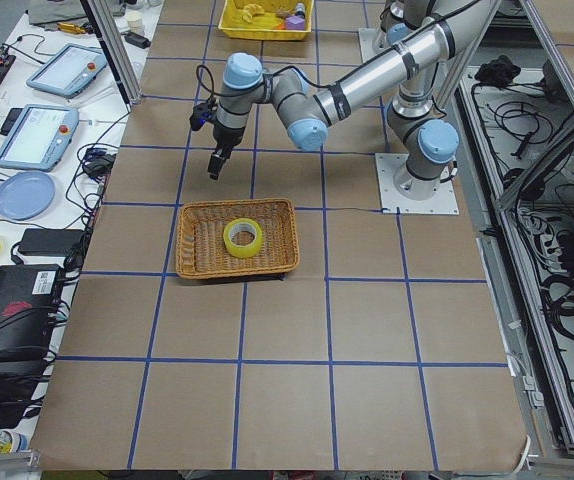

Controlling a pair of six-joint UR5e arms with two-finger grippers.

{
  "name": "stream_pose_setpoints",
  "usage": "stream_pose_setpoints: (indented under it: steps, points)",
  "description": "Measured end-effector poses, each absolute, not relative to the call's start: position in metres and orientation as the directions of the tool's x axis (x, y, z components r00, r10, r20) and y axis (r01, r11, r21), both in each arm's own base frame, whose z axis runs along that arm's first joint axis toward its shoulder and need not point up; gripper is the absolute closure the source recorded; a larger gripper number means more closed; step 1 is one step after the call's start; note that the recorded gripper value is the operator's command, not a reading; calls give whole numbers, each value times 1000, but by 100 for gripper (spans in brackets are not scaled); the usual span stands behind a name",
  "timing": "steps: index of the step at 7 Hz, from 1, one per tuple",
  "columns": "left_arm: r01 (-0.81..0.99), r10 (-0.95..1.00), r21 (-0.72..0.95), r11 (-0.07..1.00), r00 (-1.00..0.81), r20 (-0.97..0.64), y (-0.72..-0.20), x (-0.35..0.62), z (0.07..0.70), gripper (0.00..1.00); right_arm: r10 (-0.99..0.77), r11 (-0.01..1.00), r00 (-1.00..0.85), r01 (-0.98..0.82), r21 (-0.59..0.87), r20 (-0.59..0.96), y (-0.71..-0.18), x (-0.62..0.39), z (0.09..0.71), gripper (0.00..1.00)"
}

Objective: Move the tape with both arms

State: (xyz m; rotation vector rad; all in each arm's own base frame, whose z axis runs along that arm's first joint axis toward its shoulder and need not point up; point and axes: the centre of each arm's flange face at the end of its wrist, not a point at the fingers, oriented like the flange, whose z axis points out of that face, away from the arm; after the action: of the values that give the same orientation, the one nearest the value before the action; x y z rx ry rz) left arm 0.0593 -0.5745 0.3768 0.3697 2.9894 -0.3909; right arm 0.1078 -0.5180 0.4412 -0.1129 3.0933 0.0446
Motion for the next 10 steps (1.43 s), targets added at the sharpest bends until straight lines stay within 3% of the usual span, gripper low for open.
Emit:
stream_pose_setpoints:
  steps: [5,10]
  points:
    - [118,118,14,993,-993,6,-547,-60,480,0,-65,992,-997,-70,104,-51,-503,108,444,0]
    - [130,132,46,990,-990,-41,-532,-112,492,0,-67,990,-997,-69,124,-23,-501,105,445,0]
